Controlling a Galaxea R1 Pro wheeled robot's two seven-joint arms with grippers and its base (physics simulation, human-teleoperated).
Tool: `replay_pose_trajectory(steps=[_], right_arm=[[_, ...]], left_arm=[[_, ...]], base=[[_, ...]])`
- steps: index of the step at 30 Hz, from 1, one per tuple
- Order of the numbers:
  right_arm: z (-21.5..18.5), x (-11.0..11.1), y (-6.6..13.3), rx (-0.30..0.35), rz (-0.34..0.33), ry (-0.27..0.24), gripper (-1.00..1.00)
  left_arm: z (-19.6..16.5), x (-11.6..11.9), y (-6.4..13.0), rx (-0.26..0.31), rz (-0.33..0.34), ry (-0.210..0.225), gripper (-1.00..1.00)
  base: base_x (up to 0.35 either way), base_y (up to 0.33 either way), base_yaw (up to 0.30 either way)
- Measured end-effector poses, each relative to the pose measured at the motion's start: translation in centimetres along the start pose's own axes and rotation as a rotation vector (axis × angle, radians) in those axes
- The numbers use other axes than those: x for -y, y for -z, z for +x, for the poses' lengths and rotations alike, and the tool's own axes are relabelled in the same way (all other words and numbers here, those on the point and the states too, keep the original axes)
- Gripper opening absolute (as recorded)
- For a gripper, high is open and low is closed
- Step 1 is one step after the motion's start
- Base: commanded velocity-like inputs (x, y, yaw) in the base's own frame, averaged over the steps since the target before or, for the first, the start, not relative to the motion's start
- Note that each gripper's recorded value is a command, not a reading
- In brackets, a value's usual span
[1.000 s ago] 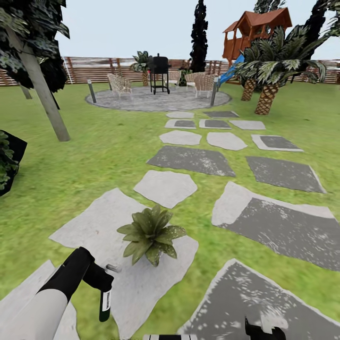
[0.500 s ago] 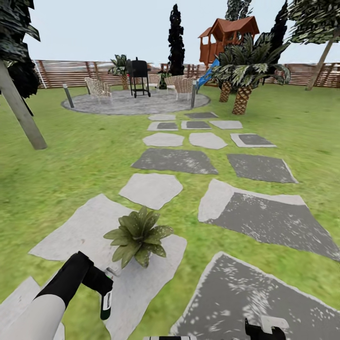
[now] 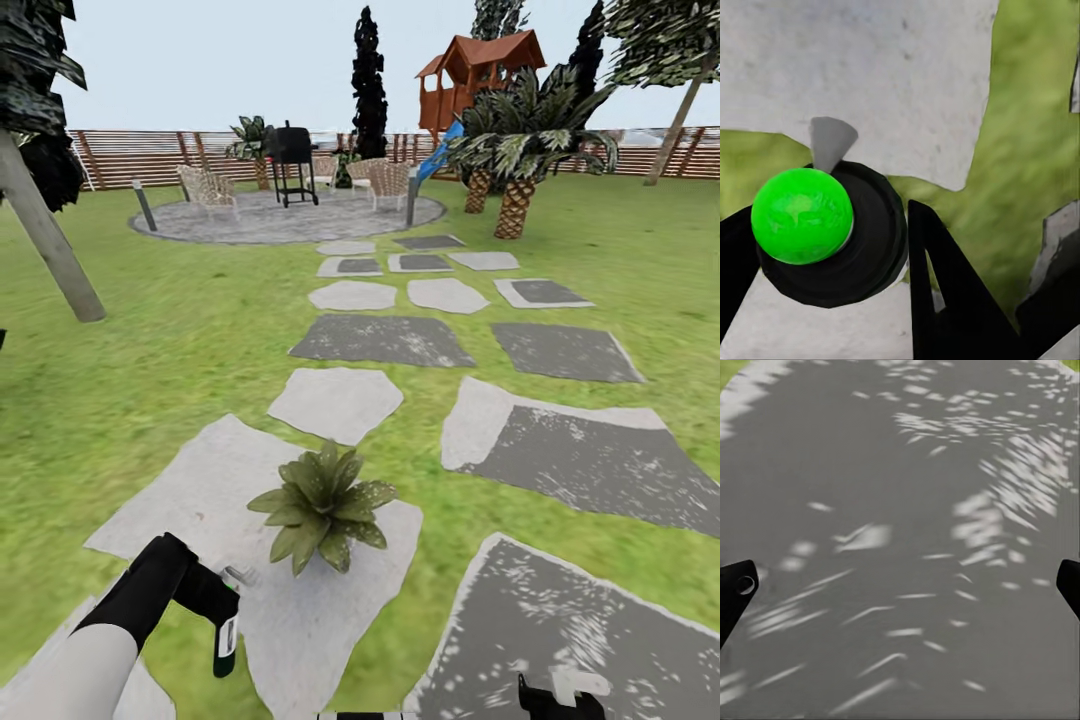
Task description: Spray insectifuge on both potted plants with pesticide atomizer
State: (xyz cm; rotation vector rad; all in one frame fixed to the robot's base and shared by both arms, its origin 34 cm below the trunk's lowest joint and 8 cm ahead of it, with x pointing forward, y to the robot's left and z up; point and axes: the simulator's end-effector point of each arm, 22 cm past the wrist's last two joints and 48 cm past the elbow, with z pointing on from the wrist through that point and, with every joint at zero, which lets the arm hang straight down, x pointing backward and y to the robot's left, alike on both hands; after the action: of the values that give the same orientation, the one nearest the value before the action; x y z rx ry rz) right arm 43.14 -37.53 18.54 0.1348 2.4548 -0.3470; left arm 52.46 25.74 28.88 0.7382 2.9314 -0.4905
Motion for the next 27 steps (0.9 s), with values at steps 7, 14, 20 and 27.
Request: replay_pose_trajectory(steps=[7, 14, 20, 27], right_arm=[[-0.25, 0.05, 0.03, 0.005, 0.0, -0.001, 1.0], [-0.38, 0.01, 0.04, 0.008, 0.0, -0.002, 1.0], [-0.44, 0.01, 0.05, 0.009, 0.0, -0.002, 1.0], [-0.51, 0.01, 0.07, 0.011, 0.0, -0.003, 1.0]], left_arm=[[-0.26, -0.02, 0.29, 0.015, 0.002, 0.011, -1.0], [-0.28, -0.09, 0.39, 0.016, 0.0, 0.009, -1.0], [-0.28, -0.06, 0.4, 0.015, 0.0, 0.009, -1.0], [-0.37, 0.14, 0.39, 0.015, 0.002, 0.007, -1.0]], base=[[0.209, 0.207, -0.178], [0.014, 0.012, -0.062], [-0.029, 0.036, -0.201], [-0.182, 0.262, -0.253]])
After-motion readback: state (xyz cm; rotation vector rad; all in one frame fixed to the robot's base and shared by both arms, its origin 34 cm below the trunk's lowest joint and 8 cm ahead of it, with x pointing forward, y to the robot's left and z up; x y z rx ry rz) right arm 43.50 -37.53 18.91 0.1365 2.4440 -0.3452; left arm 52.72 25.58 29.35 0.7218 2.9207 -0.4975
